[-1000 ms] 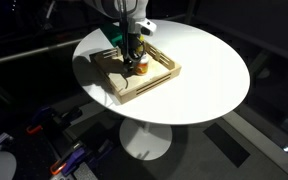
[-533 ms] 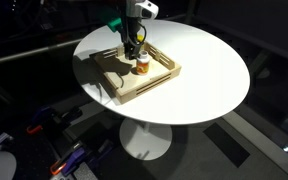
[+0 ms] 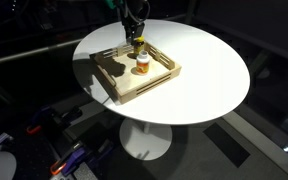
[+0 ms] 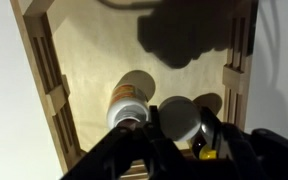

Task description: Pick up the white lid and put it on the white medicine bottle

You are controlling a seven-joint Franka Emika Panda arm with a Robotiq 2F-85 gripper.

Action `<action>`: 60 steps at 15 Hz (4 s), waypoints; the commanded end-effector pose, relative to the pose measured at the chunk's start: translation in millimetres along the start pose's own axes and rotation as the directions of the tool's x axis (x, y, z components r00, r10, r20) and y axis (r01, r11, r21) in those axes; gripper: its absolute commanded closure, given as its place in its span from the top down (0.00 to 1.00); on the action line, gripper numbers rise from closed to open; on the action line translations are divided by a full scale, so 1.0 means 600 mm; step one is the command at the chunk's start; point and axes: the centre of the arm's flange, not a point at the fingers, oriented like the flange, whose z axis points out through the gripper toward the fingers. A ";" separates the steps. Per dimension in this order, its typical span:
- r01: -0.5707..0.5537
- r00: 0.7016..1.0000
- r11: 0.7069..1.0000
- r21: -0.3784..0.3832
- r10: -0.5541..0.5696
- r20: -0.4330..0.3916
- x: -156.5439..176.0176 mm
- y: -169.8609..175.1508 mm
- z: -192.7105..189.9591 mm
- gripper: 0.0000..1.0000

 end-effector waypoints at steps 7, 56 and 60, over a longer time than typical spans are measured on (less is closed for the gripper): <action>-0.095 0.995 0.995 -0.005 0.095 0.018 0.034 0.098 0.010 0.41; -0.035 0.997 0.999 -0.009 0.035 0.070 0.071 0.060 0.047 0.87; -0.028 0.998 1.000 -0.008 0.029 0.062 0.065 0.057 0.033 1.00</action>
